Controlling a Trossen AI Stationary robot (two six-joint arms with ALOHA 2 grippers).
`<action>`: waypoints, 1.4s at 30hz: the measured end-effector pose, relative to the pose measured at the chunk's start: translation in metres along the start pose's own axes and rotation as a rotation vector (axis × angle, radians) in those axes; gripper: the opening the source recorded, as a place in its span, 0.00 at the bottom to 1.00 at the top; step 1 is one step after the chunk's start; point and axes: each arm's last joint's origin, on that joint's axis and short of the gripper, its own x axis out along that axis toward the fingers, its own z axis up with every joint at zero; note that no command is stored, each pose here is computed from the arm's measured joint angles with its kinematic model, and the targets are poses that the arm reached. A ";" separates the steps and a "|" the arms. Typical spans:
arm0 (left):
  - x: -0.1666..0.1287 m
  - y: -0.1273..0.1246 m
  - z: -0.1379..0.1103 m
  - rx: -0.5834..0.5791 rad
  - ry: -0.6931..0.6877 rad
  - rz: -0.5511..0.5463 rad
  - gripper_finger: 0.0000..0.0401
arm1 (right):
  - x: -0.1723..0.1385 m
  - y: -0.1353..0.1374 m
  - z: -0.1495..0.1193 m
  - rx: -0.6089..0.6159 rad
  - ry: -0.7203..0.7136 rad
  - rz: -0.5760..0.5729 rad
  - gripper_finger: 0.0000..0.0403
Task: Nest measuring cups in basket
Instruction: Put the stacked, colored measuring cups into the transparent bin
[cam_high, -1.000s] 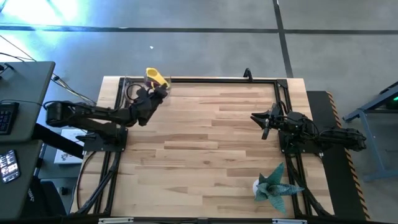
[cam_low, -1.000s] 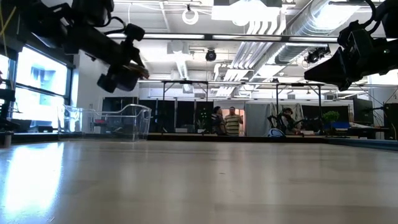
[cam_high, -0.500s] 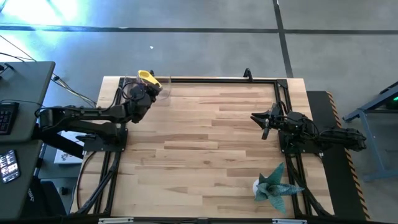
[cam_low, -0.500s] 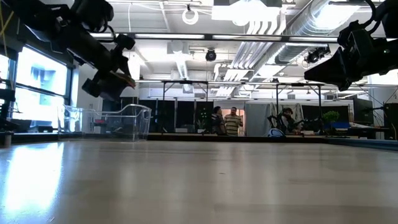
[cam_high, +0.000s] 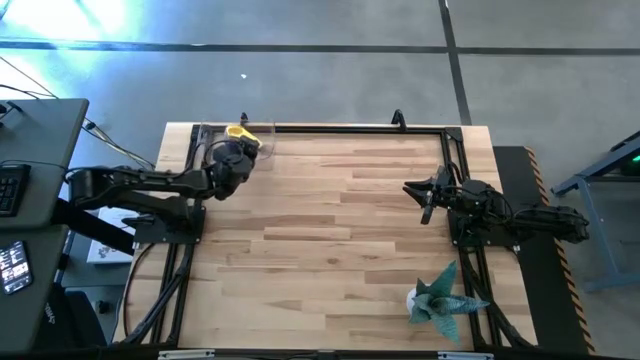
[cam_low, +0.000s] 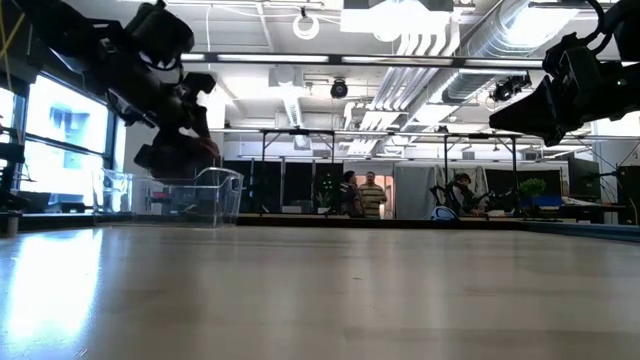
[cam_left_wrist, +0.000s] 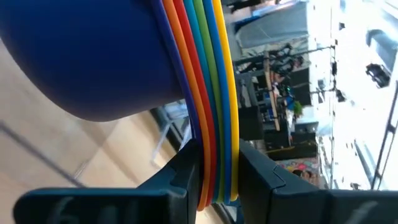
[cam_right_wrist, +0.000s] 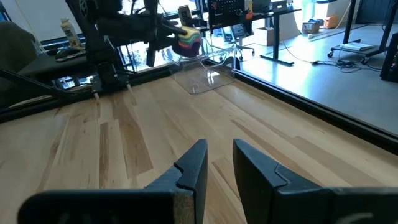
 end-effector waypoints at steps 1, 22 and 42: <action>0.000 0.002 -0.001 -0.011 -0.001 0.009 0.17 | 0.000 0.000 0.000 0.000 0.000 0.000 0.17; 0.028 0.023 0.001 -0.198 -0.057 0.132 0.17 | 0.000 0.000 0.000 0.000 0.000 0.000 0.17; 0.045 0.028 0.023 -0.273 -0.081 0.220 0.18 | 0.000 0.000 0.000 0.000 0.000 0.000 0.17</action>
